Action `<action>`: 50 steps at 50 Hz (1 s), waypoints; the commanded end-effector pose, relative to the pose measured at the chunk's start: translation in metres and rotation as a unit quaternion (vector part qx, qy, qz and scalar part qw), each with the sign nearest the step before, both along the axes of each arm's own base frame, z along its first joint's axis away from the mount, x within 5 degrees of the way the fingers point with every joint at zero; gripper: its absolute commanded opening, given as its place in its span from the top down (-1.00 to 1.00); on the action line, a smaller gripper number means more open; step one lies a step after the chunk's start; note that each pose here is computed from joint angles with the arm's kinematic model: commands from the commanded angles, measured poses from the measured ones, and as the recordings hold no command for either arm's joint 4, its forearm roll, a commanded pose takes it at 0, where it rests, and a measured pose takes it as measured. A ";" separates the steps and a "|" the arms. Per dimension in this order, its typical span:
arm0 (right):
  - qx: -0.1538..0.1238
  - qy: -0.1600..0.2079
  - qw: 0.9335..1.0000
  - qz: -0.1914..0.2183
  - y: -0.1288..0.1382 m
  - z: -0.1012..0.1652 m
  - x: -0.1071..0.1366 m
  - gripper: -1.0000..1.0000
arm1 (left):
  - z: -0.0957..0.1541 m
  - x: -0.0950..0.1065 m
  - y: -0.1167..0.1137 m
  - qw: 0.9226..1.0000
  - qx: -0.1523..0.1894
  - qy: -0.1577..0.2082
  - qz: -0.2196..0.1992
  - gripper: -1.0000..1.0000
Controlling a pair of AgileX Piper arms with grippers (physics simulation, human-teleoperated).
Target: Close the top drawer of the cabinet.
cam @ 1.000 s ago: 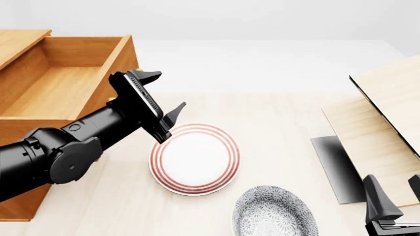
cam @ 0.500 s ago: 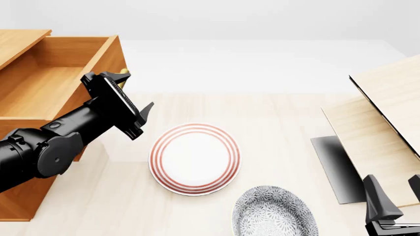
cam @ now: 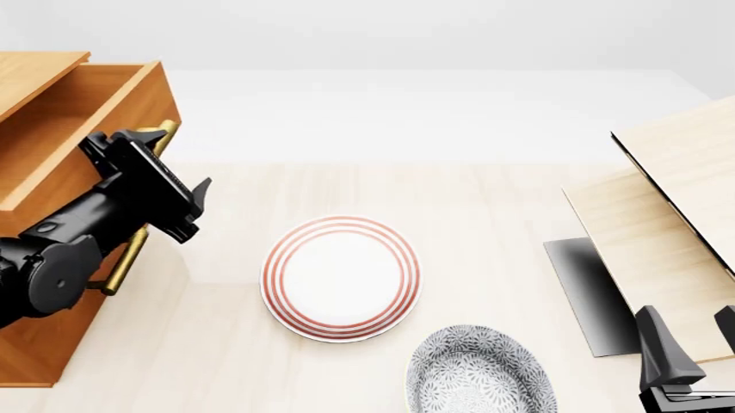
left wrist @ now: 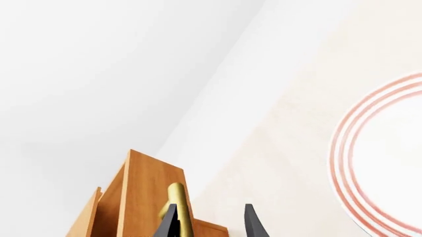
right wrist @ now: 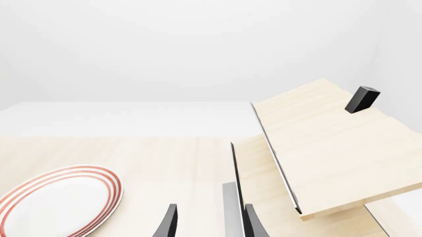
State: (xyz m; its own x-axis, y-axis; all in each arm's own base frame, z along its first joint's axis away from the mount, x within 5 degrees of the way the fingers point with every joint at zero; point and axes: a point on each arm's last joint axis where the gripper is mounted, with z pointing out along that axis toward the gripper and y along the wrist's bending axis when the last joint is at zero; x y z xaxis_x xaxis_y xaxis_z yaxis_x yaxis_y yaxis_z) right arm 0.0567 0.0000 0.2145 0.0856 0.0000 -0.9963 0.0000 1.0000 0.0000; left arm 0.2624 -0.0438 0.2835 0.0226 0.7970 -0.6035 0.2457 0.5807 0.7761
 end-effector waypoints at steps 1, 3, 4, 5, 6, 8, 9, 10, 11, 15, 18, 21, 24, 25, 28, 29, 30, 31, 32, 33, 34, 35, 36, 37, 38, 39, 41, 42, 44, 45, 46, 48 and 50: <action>0.000 0.000 1.000 0.000 0.000 0.000 0.000 -1.00 | -0.016 -0.001 0.027 0.999 0.000 0.016 0.052 -1.00; 0.000 0.000 1.000 0.000 0.000 0.000 0.000 -1.00 | -0.017 -0.002 0.029 0.998 0.003 0.016 0.056 -1.00; 0.000 0.000 1.000 0.000 0.000 0.000 0.000 -1.00 | -0.017 -0.002 0.029 0.998 0.003 0.016 0.056 -1.00; 0.000 0.000 1.000 0.000 0.000 0.000 0.000 -1.00 | -0.014 0.000 0.034 0.998 -0.002 0.011 0.066 -1.00; 0.000 0.000 1.000 0.000 0.000 0.000 0.000 -1.00 | -0.014 0.000 0.034 0.998 -0.002 0.011 0.066 -1.00; 0.000 0.000 1.000 0.000 0.000 0.000 0.000 -1.00 | -0.018 0.003 0.044 0.996 0.003 0.008 0.084 -1.00; 0.000 0.000 1.000 0.000 0.000 0.000 0.000 -1.00 | -0.020 0.002 0.044 0.996 0.008 0.009 0.084 -1.00; 0.000 0.000 1.000 0.000 0.000 0.000 0.000 -1.00 | -0.022 0.002 0.047 0.996 0.011 0.009 0.089 -1.00; 0.000 0.000 1.000 0.000 0.000 0.000 0.000 -1.00 | -0.023 0.003 0.050 0.995 0.015 0.007 0.094 -1.00; 0.000 0.000 1.000 0.000 0.000 0.000 0.000 -1.00 | -0.015 0.003 0.060 0.993 0.011 0.000 0.114 -1.00; 0.000 0.000 1.000 0.000 0.000 0.000 0.000 -1.00 | -0.014 0.002 0.070 0.991 0.018 -0.003 0.131 -1.00; 0.000 0.000 1.000 0.000 0.000 0.000 0.000 -1.00 | -0.013 0.003 0.078 0.989 0.014 -0.006 0.145 -1.00; 0.000 0.000 1.000 0.000 0.000 0.000 0.000 -1.00 | -0.017 0.000 0.083 0.988 0.019 -0.006 0.155 -1.00; 0.000 0.000 1.000 0.000 0.000 0.000 0.000 -1.00 | -0.016 -0.001 0.085 0.987 0.017 -0.006 0.158 -1.00; 0.000 0.000 1.000 0.000 0.000 0.000 0.000 -1.00 | -0.017 0.000 0.089 0.986 0.017 -0.006 0.166 -1.00; 0.000 0.000 1.000 0.000 0.000 0.000 0.000 -1.00 | -0.017 0.000 0.091 0.985 0.016 -0.007 0.170 -1.00; 0.000 0.000 1.000 0.000 0.000 0.000 0.000 -1.00 | -0.018 0.000 0.092 0.985 0.017 -0.007 0.172 -1.00; 0.000 0.000 1.000 0.000 0.000 0.000 0.000 -1.00 | -0.019 0.000 0.094 0.984 0.018 -0.007 0.175 -1.00; 0.000 0.000 1.000 0.000 0.000 0.000 0.000 -1.00 | -0.019 0.001 0.096 0.984 0.018 -0.007 0.179 -1.00; 0.000 0.000 1.000 0.000 0.000 0.000 0.000 -1.00 | -0.020 0.001 0.099 0.983 0.019 -0.008 0.184 -1.00; 0.000 0.000 1.000 0.000 0.000 0.000 0.000 -1.00 | -0.021 0.001 0.101 0.982 0.019 -0.008 0.186 -1.00; 0.000 0.000 1.000 0.000 0.000 0.000 0.000 -1.00 | -0.022 0.002 0.104 0.981 0.020 -0.009 0.192 -1.00; 0.000 0.000 1.000 0.000 0.000 0.000 0.000 -1.00 | -0.022 0.002 0.106 0.980 0.019 -0.009 0.195 -1.00; 0.000 0.000 1.000 0.000 0.000 0.000 0.000 -1.00 | -0.022 0.002 0.108 0.980 0.018 -0.010 0.199 -1.00; 0.000 0.000 1.000 0.000 0.000 0.000 0.000 -1.00 | -0.022 0.002 0.109 0.979 0.015 -0.011 0.202 -1.00; 0.000 0.000 1.000 0.000 0.000 0.000 0.000 -1.00 | -0.023 0.002 0.110 0.979 0.014 -0.012 0.204 -1.00; 0.000 0.000 1.000 0.000 0.000 0.000 0.000 -1.00 | -0.024 0.003 0.112 0.978 0.013 -0.012 0.207 -1.00; 0.000 0.000 1.000 0.000 0.000 0.000 0.000 -1.00 | -0.025 0.003 0.114 0.978 0.014 -0.012 0.209 -1.00; 0.000 0.000 1.000 0.000 0.000 0.000 0.000 -1.00 | -0.027 0.003 0.117 0.977 0.016 -0.012 0.214 -1.00; 0.000 0.000 1.000 0.000 0.000 0.000 0.000 -1.00 | -0.028 0.003 0.117 0.976 0.017 -0.012 0.216 -1.00; 0.000 0.000 1.000 0.000 0.000 0.000 0.000 -1.00 | -0.029 0.003 0.119 0.976 0.017 -0.010 0.218 -1.00; 0.000 0.000 1.000 0.000 0.000 0.000 0.000 -1.00 | -0.032 0.004 0.125 0.974 0.024 -0.011 0.226 -1.00; 0.000 0.000 1.000 0.000 0.000 0.000 0.000 -1.00 | -0.031 0.005 0.129 0.972 0.025 -0.013 0.232 -1.00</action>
State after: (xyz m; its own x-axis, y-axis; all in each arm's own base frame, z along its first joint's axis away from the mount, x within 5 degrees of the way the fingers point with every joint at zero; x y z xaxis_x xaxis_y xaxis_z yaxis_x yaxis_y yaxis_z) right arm 0.0567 0.0000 0.2145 0.0856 0.0000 -0.9963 0.0000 1.0000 0.0000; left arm 0.2677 0.0596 0.2698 -0.2321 0.8033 -0.5485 -0.0184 0.5602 0.8281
